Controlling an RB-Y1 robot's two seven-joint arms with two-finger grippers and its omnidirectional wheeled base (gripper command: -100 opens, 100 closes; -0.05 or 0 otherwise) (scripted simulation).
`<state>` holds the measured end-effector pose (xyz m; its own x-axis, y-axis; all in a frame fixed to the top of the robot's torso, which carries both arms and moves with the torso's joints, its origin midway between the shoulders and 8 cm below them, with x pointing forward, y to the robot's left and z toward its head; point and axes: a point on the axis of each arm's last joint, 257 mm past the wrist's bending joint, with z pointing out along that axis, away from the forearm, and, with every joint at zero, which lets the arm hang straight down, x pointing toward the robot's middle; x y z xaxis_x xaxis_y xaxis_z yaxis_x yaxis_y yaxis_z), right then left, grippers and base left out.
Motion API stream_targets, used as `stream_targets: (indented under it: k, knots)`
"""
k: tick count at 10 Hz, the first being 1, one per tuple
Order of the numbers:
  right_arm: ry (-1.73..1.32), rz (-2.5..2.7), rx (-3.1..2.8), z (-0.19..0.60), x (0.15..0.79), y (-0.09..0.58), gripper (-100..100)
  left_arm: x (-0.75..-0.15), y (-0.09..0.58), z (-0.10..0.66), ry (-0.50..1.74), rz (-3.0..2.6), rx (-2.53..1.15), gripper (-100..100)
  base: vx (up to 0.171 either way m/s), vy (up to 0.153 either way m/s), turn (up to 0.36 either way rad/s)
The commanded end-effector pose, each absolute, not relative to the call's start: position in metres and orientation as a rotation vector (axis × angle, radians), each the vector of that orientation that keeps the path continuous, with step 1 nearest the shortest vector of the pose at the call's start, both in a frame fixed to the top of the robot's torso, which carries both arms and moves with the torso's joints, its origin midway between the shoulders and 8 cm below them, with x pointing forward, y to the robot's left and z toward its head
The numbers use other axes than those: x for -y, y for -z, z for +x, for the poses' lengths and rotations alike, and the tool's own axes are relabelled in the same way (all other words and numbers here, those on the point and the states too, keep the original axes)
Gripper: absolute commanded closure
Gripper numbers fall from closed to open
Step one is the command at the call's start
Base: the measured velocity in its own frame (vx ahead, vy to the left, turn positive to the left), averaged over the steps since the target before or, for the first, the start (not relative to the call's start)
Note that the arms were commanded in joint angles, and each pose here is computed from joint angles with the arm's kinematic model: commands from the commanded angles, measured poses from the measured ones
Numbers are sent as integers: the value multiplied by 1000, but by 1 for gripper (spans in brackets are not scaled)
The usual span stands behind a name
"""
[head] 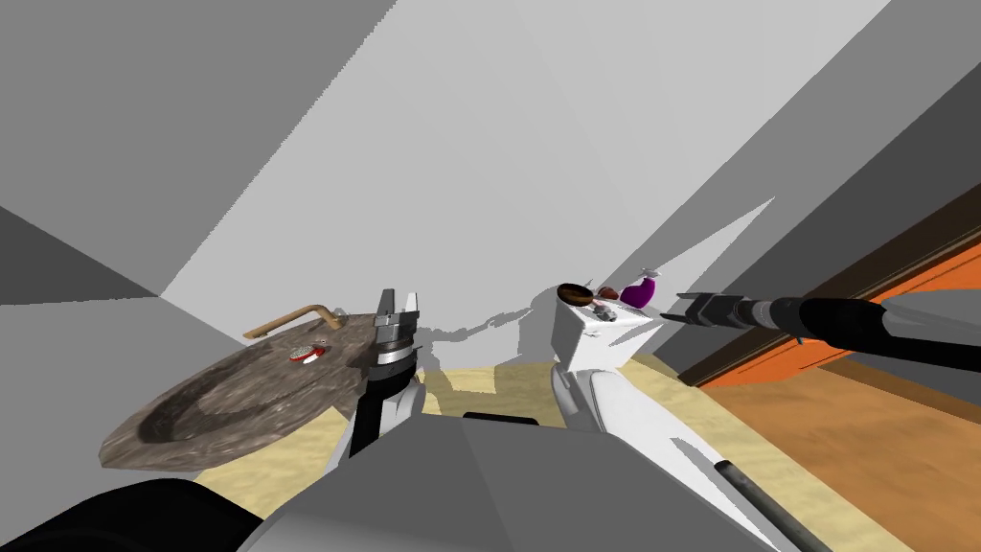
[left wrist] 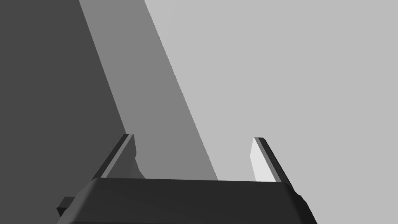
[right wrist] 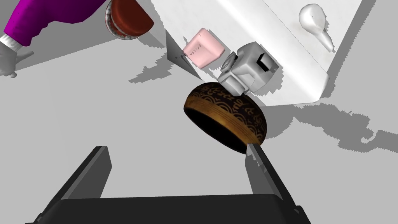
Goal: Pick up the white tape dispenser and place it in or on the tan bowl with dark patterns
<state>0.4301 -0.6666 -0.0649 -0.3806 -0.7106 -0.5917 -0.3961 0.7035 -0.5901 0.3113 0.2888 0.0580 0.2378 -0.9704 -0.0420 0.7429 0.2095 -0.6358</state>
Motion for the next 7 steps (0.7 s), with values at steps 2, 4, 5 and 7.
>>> stream_targets:
  k: [2,4,5,7]
  knots:
    - [409,-776,-2064,425,676,57,-100,-289,-58,311,1259,-556,-491,0,-41,4,71]
    - [389,-724,-2097,420,682,51,-100,-289,-58,311,1259,-556,-491,0,-32,8,98]
    - [386,-718,-2099,420,682,51,-100,-289,-58,311,1260,-556,-491,0,-25,8,68]
    - [368,-666,-2132,414,690,47,-100,-289,-58,311,1259,-556,-491,0,-17,11,88]
